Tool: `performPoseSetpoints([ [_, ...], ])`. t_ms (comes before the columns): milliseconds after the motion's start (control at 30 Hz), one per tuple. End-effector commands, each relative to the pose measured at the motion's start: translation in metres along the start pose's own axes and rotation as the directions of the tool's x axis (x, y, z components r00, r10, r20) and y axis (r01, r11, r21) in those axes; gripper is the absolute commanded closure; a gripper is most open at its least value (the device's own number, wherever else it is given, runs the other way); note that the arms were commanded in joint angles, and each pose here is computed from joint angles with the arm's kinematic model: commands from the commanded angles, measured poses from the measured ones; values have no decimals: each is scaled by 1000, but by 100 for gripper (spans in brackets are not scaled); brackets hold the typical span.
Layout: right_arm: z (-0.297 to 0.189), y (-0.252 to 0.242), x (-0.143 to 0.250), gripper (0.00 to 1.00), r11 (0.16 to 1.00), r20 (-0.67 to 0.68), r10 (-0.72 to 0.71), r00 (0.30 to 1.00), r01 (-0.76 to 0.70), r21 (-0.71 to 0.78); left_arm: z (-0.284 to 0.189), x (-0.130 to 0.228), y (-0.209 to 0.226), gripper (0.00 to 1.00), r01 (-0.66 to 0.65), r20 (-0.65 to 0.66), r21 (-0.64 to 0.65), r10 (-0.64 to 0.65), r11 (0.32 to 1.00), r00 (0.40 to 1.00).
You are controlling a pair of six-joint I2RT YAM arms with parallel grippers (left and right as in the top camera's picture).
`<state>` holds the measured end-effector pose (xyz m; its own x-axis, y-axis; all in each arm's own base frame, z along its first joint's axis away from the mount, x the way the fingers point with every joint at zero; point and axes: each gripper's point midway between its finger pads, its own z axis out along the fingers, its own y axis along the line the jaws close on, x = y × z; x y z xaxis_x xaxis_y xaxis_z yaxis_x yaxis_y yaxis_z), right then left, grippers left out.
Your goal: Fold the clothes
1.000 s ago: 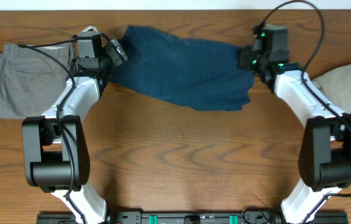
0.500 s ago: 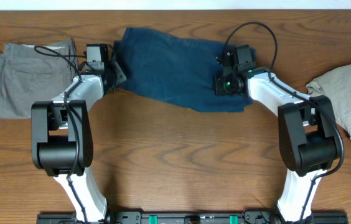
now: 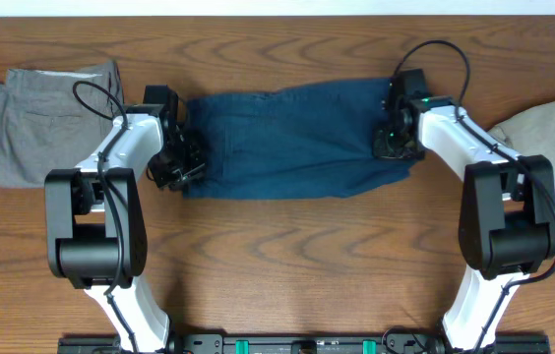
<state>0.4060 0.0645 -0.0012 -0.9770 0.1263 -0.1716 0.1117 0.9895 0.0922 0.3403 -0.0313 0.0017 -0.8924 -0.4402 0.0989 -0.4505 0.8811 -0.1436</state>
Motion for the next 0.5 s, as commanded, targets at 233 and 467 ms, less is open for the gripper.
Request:
performPoseSetpoints([
  [233, -91, 4, -45, 52, 999, 242, -8, 970, 15, -30, -55, -14, 1, 9, -101, 198, -6, 100, 995, 975],
  [467, -116, 54, -27, 51, 967, 224, -56, 973, 108, -230, -28, -20, 3, 6, -98, 171, -17, 99, 995, 980],
])
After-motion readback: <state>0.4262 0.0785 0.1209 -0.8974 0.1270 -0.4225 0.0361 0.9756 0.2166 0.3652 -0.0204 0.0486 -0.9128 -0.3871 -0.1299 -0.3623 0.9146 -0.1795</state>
